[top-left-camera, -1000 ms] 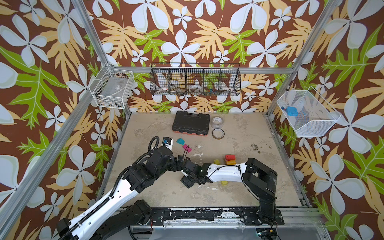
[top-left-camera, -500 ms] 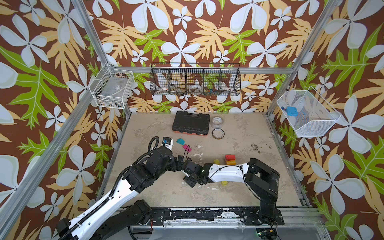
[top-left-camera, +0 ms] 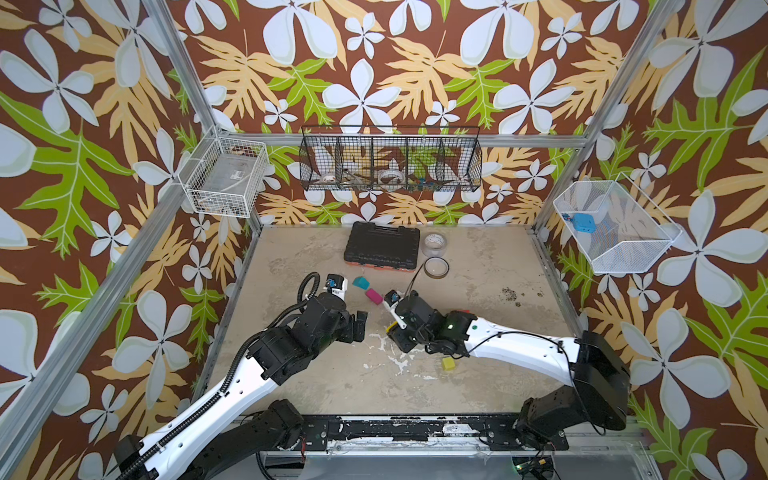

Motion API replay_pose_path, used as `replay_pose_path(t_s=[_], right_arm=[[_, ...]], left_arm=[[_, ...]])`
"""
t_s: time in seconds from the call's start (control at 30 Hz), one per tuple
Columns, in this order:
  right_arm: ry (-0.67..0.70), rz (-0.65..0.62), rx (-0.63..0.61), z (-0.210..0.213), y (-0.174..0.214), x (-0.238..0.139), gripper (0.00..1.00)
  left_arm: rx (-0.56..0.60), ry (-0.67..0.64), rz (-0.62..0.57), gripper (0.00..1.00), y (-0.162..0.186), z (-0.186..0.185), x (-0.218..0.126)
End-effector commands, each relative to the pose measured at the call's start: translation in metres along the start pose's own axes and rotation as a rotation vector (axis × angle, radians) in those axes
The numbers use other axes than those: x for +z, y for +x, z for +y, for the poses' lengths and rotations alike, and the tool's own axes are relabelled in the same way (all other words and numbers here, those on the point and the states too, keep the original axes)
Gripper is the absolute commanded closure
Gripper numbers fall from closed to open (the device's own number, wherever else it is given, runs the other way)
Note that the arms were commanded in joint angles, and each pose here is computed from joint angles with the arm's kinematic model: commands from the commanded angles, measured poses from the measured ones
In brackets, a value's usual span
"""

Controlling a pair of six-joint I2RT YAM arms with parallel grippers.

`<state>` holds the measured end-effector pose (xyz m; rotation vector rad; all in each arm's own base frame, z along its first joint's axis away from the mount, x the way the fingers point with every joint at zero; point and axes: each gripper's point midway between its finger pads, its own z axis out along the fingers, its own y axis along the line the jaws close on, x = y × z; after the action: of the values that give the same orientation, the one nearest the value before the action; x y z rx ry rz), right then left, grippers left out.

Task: Build the wood block tower
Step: 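Carry the striped block over the red block on the tower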

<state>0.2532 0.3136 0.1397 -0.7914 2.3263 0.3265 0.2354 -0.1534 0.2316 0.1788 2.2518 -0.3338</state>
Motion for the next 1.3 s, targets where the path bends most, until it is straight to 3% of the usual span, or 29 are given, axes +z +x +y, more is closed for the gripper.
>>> replay_pose_path(t_s=[0.0,0.33,0.57,0.77,1.27], right_arm=[[0.122,-0.032,0.061,-0.034,-0.001,-0.019,0.72],[0.276,-0.059,0.284,-0.125,0.016,-0.057,0.74],[0.311,-0.062,0.473,-0.174,0.041,-0.070,0.76],[0.362,-0.041,0.533,-0.192,0.064,-0.070,0.76],[0.315,0.037,0.610,-0.201,0.098,-0.044,0.78]], left_arm=[[-0.004,0.008,-0.011,0.06,-0.003,-0.001,-0.001],[-0.004,0.012,-0.007,0.07,-0.002,-0.002,0.000],[-0.004,0.011,-0.010,0.06,-0.002,-0.002,-0.001],[-0.003,0.012,-0.010,0.07,-0.002,-0.002,-0.001],[-0.004,0.004,-0.008,0.07,-0.002,-0.001,0.000]])
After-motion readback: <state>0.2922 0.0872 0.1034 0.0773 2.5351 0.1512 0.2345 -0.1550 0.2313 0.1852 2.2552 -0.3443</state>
